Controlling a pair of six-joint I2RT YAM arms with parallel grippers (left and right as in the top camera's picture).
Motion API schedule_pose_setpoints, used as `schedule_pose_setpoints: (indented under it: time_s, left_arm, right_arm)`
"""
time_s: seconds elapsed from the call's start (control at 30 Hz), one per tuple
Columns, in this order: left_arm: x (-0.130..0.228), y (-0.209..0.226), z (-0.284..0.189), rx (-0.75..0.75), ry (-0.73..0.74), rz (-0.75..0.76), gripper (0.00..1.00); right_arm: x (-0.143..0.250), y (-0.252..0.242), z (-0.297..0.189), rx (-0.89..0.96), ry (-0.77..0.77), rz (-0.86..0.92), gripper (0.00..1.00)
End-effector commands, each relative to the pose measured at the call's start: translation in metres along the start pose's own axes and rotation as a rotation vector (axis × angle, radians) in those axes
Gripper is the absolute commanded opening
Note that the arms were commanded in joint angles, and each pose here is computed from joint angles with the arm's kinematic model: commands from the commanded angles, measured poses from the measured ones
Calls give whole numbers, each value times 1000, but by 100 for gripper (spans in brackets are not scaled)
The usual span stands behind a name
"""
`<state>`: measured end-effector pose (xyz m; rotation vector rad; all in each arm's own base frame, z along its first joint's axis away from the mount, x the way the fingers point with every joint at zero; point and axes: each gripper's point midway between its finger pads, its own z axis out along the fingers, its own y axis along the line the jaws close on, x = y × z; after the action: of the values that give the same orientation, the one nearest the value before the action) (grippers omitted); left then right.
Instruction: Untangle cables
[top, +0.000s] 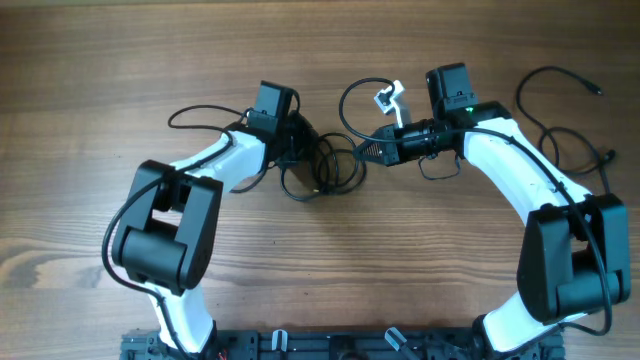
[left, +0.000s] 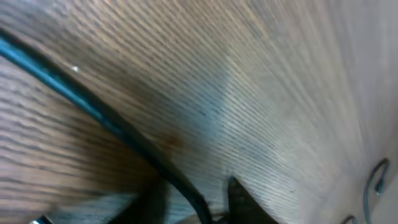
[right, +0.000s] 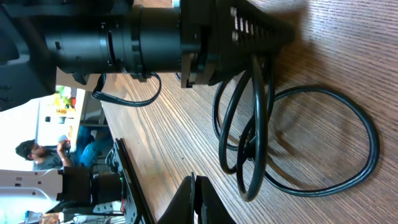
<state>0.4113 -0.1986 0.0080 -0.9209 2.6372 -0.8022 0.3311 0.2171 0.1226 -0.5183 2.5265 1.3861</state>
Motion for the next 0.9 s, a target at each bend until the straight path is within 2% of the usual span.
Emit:
schedule_pose_setpoints:
  time_s: [0.0,0.13,0.17,0.33,0.4,0.47,0.5,0.6,0.67,0.87]
  left_arm:
    - [-2,9,8,-35,-15,-5,4]
    - [-22,5,-20,-15,-47,-37,4]
    - [-37,2,-47,22,-51,-80,4]
    - [-59,-21,-111,270,67,-129,4]
    - [-64,-24,-130,359,129,-153,4]
    - [-65,-24,-139,404,170,-163,4]
    - [-65,-23,-141,415,183,-158,4]
    - [-64,-21,-140,408,187,-158,4]
    - [-63,-21,-140,406,191,-158,4]
    - [-62,-21,-140,403,194,-163,4]
  right_arm:
    - [3,3,2,-24,6,-19,4]
    - [4,-2,2,9,11,-6,4]
    - [8,-23,0,128,21,53,4]
    - [17,-62,-11,365,29,167,4]
    - [19,-66,-13,393,31,191,4]
    - [19,-57,-9,341,35,191,4]
    - [18,-44,-3,268,41,185,11]
    - [20,-19,10,157,64,159,42]
    - [21,-8,19,125,81,131,50]
    - [27,30,58,72,126,-26,55]
